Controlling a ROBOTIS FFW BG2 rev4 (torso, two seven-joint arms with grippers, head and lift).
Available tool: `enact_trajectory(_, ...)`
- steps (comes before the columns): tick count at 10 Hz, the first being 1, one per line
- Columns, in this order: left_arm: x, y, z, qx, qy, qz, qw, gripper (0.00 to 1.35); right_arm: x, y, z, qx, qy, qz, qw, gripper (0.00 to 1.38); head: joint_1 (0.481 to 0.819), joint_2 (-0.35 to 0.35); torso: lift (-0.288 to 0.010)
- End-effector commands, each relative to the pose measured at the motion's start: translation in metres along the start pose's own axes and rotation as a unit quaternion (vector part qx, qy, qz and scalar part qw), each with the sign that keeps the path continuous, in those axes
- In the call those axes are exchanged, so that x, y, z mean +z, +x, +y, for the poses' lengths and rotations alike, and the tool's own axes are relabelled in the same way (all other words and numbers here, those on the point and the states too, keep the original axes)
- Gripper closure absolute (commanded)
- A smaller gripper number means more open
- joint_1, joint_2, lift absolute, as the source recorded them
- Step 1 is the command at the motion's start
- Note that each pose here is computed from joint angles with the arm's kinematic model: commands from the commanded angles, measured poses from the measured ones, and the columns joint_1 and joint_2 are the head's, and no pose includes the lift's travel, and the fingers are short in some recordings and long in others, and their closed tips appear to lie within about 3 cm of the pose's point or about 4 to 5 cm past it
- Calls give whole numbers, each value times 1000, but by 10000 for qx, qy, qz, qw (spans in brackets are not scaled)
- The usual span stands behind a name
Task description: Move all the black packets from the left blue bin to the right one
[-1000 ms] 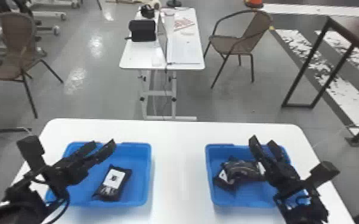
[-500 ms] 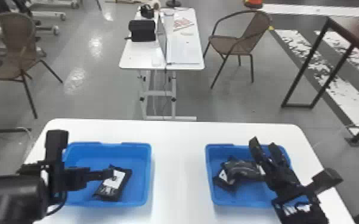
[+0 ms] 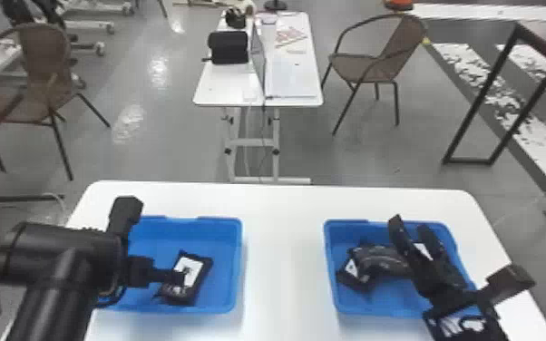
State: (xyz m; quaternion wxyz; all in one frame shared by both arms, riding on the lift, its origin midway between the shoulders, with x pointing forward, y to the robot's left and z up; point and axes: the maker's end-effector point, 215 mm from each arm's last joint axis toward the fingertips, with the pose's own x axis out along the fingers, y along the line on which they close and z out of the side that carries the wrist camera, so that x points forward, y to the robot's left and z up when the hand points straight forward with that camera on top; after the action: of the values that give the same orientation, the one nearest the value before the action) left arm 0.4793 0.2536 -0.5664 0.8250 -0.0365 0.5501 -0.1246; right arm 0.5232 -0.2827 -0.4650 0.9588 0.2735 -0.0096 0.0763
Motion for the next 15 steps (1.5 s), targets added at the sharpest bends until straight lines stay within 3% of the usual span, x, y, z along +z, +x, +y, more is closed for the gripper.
enact_trajectory(1,3,17,-2,-19,180,181,9997,305,-1,-1,0,-2,11,7,10000,268,695,-30,0)
enact_trajectory(5,-17,60,-1,-250,379,512,9977,318,-4,-6,-2,-3,93,2,10000,268,695,-40,0)
enact_trajectory(6,-17,66,3,-302,463,431,9975,438,-5,-7,-3,-18,96,10,10000,268,695,-45,0)
enact_trajectory(7,-5,70,4,-369,567,126,9976,806,-6,-8,-3,-18,104,16,9999,268,695,-48,0)
enact_trajectory(8,11,69,1,-486,783,-199,9955,1079,-6,-9,-3,-19,115,15,9999,268,695,-48,0)
enact_trajectory(9,29,65,-6,-693,1144,-546,9895,1154,-6,-10,-3,-12,128,13,9999,268,695,-49,0)
enact_trajectory(11,35,55,-21,-1235,1357,-844,9794,1154,-10,-8,2,38,171,34,9998,268,695,-63,0)
enact_trajectory(13,33,39,-43,-1867,1398,-1355,9629,1156,-17,-6,12,124,213,92,9997,268,695,-69,0)
enact_trajectory(14,39,18,-59,-2293,1425,-1852,9449,1156,-20,-3,21,229,206,117,9995,268,695,-71,0)
enact_trajectory(15,52,-9,-81,-2815,1472,-2506,9145,1156,-19,1,34,386,198,114,9990,268,695,-76,0)
